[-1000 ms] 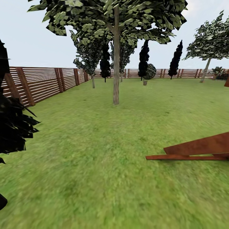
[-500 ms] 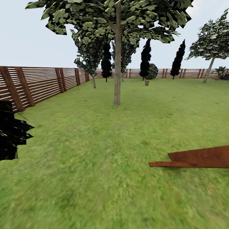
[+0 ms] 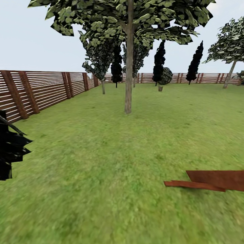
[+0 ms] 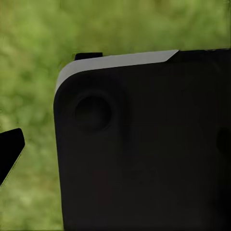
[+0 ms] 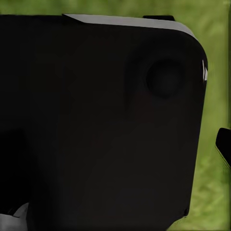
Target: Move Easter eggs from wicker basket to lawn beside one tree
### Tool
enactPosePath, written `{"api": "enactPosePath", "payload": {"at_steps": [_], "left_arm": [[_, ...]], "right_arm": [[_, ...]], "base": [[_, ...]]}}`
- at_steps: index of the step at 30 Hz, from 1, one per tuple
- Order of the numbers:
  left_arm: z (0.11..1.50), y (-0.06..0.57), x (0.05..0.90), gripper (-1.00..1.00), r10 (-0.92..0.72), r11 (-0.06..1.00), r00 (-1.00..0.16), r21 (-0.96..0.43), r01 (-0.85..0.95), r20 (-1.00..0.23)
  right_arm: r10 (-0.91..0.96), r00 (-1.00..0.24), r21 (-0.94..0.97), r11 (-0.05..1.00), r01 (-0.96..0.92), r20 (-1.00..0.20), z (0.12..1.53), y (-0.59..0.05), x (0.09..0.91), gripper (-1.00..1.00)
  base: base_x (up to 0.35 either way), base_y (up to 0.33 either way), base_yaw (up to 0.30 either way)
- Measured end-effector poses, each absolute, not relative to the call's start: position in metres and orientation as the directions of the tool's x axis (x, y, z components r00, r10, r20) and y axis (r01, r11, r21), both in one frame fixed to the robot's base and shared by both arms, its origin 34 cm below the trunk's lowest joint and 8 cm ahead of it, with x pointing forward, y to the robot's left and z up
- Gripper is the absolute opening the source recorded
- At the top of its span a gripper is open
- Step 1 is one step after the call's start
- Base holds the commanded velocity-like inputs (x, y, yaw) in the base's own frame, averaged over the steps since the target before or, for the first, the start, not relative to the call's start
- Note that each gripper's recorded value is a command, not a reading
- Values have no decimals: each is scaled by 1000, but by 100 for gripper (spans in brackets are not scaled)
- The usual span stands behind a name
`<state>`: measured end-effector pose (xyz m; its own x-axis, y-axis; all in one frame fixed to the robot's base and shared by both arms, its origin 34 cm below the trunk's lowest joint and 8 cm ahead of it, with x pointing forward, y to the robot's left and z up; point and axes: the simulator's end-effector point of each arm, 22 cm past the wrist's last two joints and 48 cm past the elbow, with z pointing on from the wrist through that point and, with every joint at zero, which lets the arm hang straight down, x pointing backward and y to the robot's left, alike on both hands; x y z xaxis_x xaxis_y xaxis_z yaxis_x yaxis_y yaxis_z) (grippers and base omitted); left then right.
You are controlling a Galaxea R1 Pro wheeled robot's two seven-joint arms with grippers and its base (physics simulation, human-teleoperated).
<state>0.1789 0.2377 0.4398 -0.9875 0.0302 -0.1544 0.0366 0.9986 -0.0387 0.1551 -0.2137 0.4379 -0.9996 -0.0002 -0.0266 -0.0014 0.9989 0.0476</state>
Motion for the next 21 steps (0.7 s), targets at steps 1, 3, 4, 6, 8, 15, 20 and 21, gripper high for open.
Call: {"api": "enactPosePath", "payload": {"at_steps": [1, 3, 4, 6, 8, 15, 20, 21], "left_arm": [[440, 238, 179, 100, 30, 999, -988, -39, 37, -155], [440, 238, 179, 100, 30, 999, -988, -39, 37, -154], [440, 238, 179, 100, 30, 999, -988, -39, 37, -155], [440, 238, 179, 100, 30, 999, -987, -38, 37, -155], [440, 238, 179, 100, 30, 999, -988, -38, 37, -154], [440, 238, 179, 100, 30, 999, -988, -38, 37, -154], [440, 238, 179, 100, 30, 999, -988, -38, 36, -155], [440, 238, 179, 100, 30, 999, -988, -38, 36, -154]], "right_arm": [[0, -1000, 48, 999, -1, -27, 438, -214, 155, 100], [0, -1000, 47, 999, -1, -27, 438, -214, 155, 100], [0, -1000, 47, 999, -1, -27, 438, -214, 155, 100], [0, -1000, 47, 999, -1, -27, 438, -214, 155, 100], [0, -1000, 47, 999, -1, -26, 438, -214, 155, 100], [0, -1000, 47, 999, -1, -26, 438, -214, 155, 100], [0, -1000, 47, 999, -1, -26, 438, -214, 155, 100], [0, -1000, 47, 999, -1, -26, 438, -214, 155, 100]], "base": [[331, 0, 2], [332, 0, 1], [334, 0, 1], [335, 0, 0], [336, 0, 0], [338, 0, 10], [339, 0, 128], [339, 0, 70]]}}
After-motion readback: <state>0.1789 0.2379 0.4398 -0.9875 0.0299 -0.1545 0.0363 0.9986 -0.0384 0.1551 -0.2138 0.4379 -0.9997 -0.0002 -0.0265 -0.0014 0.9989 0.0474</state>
